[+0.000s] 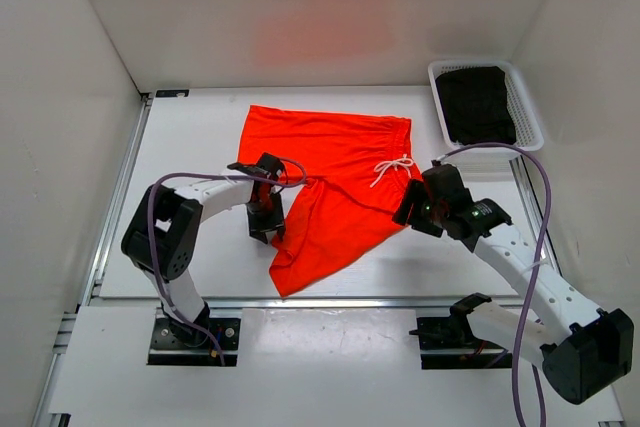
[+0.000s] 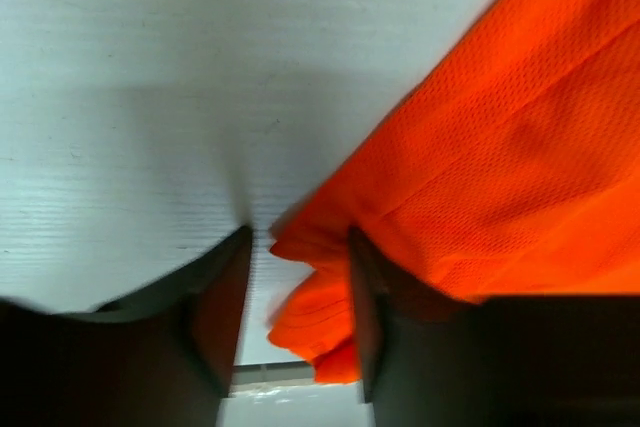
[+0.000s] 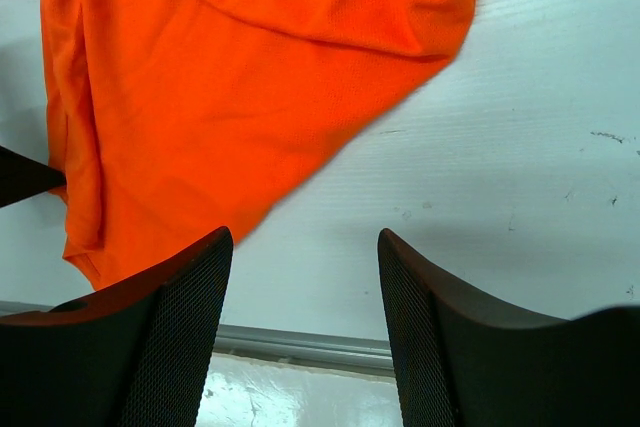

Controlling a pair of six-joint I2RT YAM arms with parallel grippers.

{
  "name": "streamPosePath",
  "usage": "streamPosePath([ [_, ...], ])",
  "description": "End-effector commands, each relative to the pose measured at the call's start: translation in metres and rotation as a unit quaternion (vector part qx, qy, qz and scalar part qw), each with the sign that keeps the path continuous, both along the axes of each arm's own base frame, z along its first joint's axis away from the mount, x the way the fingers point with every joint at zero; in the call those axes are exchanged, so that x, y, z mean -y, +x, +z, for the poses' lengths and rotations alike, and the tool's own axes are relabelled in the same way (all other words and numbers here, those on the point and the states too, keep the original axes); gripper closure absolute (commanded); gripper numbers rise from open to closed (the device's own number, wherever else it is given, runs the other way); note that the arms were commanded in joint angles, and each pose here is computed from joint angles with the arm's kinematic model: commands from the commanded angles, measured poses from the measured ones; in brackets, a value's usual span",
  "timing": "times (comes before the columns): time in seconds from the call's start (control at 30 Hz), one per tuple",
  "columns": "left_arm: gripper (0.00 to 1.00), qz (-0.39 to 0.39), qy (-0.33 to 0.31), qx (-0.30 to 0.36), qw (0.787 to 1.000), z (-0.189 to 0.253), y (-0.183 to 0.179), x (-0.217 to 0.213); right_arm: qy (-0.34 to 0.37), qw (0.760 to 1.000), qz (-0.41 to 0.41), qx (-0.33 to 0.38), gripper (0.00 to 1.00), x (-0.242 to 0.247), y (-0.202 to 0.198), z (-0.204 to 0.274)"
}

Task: Fold and stack the shorts
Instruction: Flatten the shorts out, then fold the shorts

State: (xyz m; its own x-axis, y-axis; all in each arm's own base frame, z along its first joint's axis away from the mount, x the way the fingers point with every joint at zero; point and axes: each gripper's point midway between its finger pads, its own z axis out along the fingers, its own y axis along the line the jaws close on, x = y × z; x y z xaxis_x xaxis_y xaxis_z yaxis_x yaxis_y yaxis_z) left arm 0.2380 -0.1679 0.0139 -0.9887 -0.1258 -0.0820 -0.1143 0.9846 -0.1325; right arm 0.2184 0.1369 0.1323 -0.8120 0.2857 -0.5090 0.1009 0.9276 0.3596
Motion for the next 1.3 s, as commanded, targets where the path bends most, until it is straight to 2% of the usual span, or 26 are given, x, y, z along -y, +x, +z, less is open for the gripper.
streamPosePath([
  [0.0,0.52,0.001,-0.001,0.028,1.000,0.004,0.015,0.005,-0.007,1.000,-0.007,0.002,0.35,0.003,0.000,0.002],
  [0.03,0.78,0.002,0.000,0.034,0.999,0.006,0.018,0.005,-0.011,1.000,-0.011,0.004,0.35,0.005,0.001,0.002],
  [0.07,0.90,0.002,-0.002,0.038,0.999,0.008,0.019,0.005,-0.011,1.000,-0.011,0.004,0.35,0.005,0.001,0.002],
  [0.23,0.90,0.016,0.000,0.075,0.997,0.036,0.038,-0.006,-0.016,1.000,-0.013,0.002,0.35,0.007,0.000,0.001],
  [0.4,0.90,0.049,0.047,0.098,0.993,0.060,0.066,-0.048,-0.022,1.000,-0.013,0.004,0.35,0.009,0.000,0.003],
  [0.43,0.90,0.056,0.048,0.108,0.991,0.068,0.080,-0.058,-0.025,1.000,-0.009,0.005,0.34,0.009,0.000,0.003],
  [0.53,0.90,0.075,0.063,0.099,0.990,0.067,0.106,-0.079,-0.025,1.000,-0.009,0.005,0.32,0.009,0.000,0.003],
  [0.63,0.90,0.074,0.084,0.063,0.992,0.047,0.116,-0.092,-0.025,1.000,-0.009,0.005,0.28,0.009,0.000,0.003],
  [0.8,0.90,0.095,0.094,0.050,0.990,0.033,0.137,-0.110,-0.025,1.000,-0.009,0.005,0.24,0.010,-0.002,0.004],
  [0.83,0.87,0.099,0.096,0.040,0.990,0.029,0.137,-0.114,-0.025,1.000,-0.009,0.005,0.23,0.010,-0.002,0.004],
  [0.97,0.32,0.106,0.091,0.047,0.989,0.046,0.148,-0.124,-0.024,1.000,-0.006,0.000,0.21,0.010,-0.004,0.000],
  [1.03,0.19,0.113,0.092,0.063,0.987,0.061,0.147,-0.125,-0.021,1.000,-0.010,-0.001,0.21,0.010,-0.004,0.001],
  [1.07,0.18,0.115,0.085,0.091,0.985,0.083,0.146,-0.125,-0.023,1.000,-0.010,-0.005,0.21,0.010,-0.006,-0.003],
  [1.13,0.18,0.129,0.075,0.095,0.984,0.096,0.128,-0.124,-0.023,1.000,-0.018,-0.010,0.21,0.012,-0.004,-0.005],
  [1.17,0.18,0.134,0.059,0.122,0.982,0.118,0.118,-0.122,-0.023,0.999,-0.023,-0.010,0.21,0.014,-0.003,-0.005],
  [1.23,0.19,0.124,0.039,0.099,0.987,0.106,0.081,-0.104,-0.014,0.999,-0.030,-0.025,0.21,0.017,-0.003,-0.014],
  [1.27,0.21,0.116,0.010,0.113,0.987,0.116,0.067,-0.091,-0.006,0.999,-0.033,-0.028,0.21,0.018,-0.002,-0.016],
])
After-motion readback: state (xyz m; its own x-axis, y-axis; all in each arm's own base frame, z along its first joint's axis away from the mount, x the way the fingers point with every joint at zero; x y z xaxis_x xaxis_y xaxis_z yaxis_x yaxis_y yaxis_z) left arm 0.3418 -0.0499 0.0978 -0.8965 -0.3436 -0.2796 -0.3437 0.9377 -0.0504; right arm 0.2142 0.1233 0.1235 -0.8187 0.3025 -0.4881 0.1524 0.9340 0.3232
